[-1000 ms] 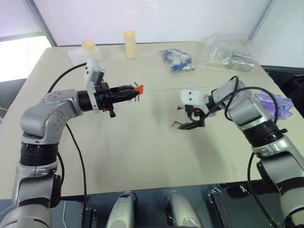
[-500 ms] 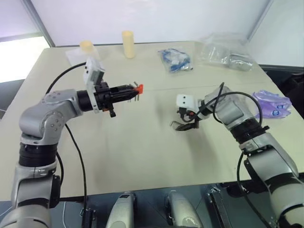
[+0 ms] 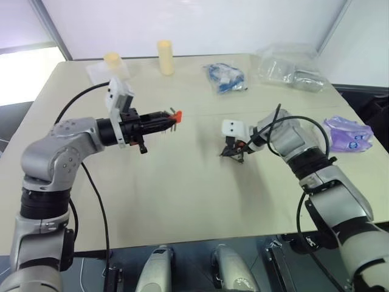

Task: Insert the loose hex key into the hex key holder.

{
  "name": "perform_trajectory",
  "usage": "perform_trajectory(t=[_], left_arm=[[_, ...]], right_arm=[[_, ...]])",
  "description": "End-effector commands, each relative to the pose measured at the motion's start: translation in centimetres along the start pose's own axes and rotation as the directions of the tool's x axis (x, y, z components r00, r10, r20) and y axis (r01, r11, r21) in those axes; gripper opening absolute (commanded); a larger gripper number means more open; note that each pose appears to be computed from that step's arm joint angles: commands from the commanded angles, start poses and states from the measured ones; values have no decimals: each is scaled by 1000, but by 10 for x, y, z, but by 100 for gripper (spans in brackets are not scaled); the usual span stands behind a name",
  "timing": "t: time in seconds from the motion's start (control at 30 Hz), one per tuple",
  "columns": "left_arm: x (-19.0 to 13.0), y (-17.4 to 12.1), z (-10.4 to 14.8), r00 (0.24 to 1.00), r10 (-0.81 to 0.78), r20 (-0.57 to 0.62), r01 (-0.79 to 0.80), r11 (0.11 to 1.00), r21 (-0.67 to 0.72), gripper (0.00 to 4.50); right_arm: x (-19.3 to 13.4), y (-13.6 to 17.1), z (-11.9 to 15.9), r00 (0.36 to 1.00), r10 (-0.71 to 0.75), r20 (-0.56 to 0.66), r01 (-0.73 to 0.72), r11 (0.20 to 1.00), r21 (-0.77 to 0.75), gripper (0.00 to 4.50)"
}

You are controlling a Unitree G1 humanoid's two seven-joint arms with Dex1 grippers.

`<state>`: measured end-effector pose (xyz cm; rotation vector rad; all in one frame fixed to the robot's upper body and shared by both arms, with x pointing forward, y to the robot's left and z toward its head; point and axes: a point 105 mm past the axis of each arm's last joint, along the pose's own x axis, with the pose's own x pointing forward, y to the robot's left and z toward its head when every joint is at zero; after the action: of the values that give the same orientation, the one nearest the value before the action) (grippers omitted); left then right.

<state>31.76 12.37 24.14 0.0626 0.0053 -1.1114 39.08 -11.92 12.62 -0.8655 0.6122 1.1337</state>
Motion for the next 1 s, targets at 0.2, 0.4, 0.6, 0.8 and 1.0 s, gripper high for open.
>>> perform_trajectory(t=[0.2,0.4,0.6,0.8,1.0], left_arm=[[-3,0,12,999,3,46,-4,1000,31,13],[-1,7,9,998,33,60,-33,999,1,13],[6,18,10,993,65,98,-63,998,-30,13],[13,20,14,992,65,111,-62,998,-26,13],[16,19,15,992,58,114,-56,998,-23,13]], right_arm=[[-46,-38,58,840,-417,346,449,893,-13,4],[-103,-45,110,501,-645,577,682,705,196,4],[-131,-9,153,262,-618,741,662,674,327,4],[-131,11,171,225,-562,796,624,711,325,4],[-128,22,181,204,-516,832,586,745,318,4]])
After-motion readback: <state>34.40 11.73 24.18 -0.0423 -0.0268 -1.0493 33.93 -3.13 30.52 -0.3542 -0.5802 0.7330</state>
